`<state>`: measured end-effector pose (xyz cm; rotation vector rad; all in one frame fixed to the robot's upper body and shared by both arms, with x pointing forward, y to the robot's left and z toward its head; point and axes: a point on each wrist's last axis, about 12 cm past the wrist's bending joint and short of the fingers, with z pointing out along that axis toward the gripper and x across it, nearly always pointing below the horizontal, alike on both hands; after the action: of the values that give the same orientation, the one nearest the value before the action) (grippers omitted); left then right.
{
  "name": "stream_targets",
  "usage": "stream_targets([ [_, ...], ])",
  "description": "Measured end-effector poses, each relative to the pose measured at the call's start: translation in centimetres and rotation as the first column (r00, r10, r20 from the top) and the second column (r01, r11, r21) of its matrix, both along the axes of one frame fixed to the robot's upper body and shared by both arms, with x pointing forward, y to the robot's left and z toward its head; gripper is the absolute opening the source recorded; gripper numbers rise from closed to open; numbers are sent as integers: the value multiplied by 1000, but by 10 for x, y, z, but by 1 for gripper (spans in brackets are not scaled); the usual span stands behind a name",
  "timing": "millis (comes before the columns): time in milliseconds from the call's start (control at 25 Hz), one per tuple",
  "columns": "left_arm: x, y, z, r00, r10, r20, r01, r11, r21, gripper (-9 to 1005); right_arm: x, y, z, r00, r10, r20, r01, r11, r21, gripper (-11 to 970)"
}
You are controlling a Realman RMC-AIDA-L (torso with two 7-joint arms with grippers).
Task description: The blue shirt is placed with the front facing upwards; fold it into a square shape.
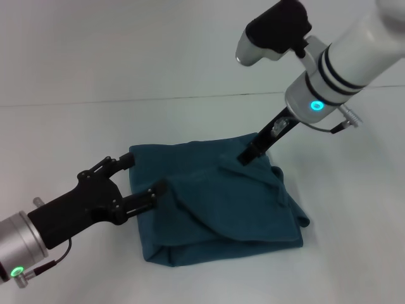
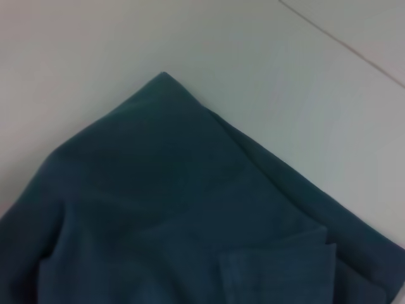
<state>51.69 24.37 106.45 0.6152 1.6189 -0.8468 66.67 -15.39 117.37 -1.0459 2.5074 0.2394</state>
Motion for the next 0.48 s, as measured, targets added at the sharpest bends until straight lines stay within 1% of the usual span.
stream_targets([
  [200,-1,0,-1,1000,-4,-5,4,1000,6,933,-1,9,-10,1000,5,-6,-5,1000,20,649],
  [320,-1,-1,-2,1000,-8,-8,8,1000,10,933,0,13,-17,1000,-8,11,8,1000,-2,647],
  [480,-1,-2,-3,1000,-10,-9,10,1000,9,933,2,16,-22,998,-39,46,41,999,-36,643],
])
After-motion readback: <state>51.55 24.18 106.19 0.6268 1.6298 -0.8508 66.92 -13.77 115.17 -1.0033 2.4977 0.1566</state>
